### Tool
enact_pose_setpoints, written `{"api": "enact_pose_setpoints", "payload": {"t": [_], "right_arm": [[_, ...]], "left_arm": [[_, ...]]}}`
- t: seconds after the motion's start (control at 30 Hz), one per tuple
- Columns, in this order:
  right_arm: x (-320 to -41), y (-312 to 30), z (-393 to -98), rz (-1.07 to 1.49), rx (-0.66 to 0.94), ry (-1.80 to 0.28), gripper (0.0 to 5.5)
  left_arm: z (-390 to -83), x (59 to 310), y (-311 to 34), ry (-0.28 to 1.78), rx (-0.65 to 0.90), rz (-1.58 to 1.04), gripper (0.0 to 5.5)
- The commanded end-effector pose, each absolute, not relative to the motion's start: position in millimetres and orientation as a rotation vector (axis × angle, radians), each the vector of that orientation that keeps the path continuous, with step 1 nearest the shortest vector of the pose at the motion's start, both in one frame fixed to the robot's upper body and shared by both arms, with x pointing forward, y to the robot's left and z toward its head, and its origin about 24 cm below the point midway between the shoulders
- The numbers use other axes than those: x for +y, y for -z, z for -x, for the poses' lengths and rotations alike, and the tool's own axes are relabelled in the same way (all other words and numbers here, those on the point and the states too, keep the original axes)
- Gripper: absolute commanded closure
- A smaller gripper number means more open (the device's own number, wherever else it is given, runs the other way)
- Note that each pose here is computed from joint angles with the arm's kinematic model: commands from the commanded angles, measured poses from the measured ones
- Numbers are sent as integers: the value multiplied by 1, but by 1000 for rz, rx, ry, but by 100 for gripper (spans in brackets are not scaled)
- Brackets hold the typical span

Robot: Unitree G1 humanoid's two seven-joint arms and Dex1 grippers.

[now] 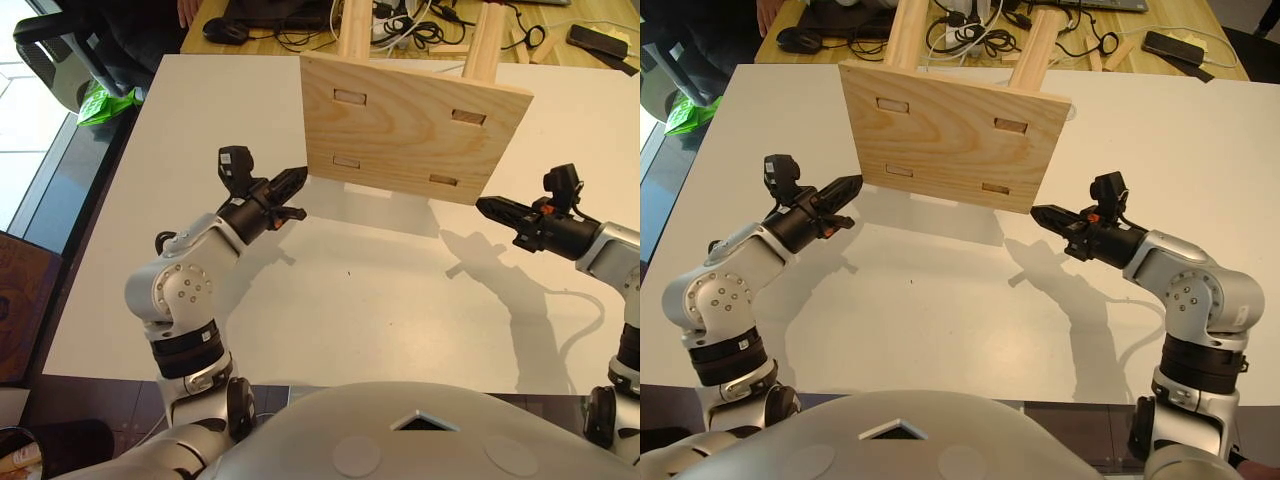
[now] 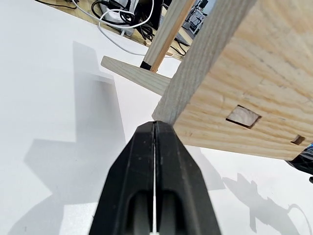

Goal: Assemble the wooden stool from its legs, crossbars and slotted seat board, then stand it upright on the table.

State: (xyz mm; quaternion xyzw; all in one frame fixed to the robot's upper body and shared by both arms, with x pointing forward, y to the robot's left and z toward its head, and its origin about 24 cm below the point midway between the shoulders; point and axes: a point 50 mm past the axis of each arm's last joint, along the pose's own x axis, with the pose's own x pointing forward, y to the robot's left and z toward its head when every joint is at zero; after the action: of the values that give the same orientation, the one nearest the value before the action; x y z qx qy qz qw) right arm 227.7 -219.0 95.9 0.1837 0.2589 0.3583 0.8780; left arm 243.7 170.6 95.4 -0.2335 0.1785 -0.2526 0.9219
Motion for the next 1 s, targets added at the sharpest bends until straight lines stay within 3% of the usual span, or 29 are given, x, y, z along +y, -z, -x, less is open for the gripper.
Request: {"api": "enact_pose_setpoints", "payload": {"t": [0.03,1.0], "right_arm": [[-178,-124,-225,-473,408,-1092,550],[-175,-146,-226,-610,288,-1141,550]], "left_arm": [[-238,124,-121,900,287,586,547],[-239,133,-143,954,170,685,547]]}}
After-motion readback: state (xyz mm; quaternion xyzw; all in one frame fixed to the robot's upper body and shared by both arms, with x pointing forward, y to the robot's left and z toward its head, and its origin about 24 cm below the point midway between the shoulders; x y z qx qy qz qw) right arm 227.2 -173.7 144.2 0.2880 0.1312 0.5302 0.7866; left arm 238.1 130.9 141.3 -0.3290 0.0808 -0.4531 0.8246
